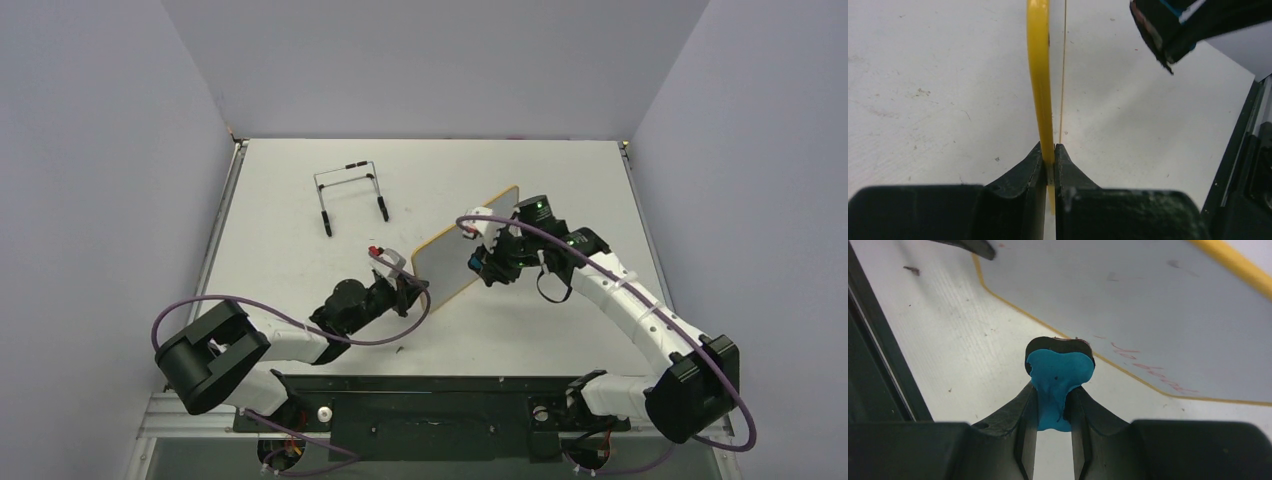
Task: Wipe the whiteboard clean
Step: Erase the whiteboard at the whiteboard stand.
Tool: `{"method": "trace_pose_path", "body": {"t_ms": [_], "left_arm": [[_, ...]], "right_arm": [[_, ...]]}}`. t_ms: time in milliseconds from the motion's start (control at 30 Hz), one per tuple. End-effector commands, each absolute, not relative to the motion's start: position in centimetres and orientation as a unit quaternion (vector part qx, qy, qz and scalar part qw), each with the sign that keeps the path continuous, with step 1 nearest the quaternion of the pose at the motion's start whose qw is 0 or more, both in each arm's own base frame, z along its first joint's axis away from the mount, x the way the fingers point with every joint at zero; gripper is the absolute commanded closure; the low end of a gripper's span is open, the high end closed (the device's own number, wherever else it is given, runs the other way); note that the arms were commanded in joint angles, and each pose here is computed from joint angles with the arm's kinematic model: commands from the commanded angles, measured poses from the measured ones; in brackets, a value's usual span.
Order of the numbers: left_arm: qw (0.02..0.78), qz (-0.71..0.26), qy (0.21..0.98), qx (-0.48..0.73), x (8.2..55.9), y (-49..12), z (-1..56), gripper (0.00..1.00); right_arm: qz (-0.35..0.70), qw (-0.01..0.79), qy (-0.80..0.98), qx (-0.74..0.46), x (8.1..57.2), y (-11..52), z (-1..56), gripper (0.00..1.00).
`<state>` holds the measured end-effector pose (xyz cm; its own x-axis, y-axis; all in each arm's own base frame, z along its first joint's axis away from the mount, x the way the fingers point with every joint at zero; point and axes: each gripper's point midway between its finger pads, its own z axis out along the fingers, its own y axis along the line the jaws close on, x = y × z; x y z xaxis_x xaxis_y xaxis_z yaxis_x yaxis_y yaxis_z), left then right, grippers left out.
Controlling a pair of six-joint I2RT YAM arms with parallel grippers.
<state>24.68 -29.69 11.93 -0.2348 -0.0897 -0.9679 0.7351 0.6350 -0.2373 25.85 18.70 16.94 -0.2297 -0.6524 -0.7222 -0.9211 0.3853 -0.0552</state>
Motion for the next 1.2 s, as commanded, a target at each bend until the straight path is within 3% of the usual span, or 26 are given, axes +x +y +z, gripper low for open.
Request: {"method": "trace_pose_path", "body": {"t_ms": [0,300,667,1167], "left_arm": [[0.562,-0.419,0.698,0.147,25.3,-30.4,14.9,1.00],[0.531,-0.476,0.698,0.067,25.0,-30.1,14.8,1.00],[0.517,-0.511,0.684,0.056,24.7,-30.5,15.4,1.00],[0.515,-0.528,0.674,0.048,24.5,-30.6,16.1,1.00]], "right_arm": [[0.154,0.375,0.736,-0.542,26.1,21.0,16.7,1.00],[0.041,0.421,0.684,-0.595,26.2,25.8,15.5,1.00],[-0.012,0.421,0.666,-0.615,26.9,28.5,14.2,1.00],[0.023,0.418,0.673,-0.610,26.2,31.3,14.0,1.00]]}}
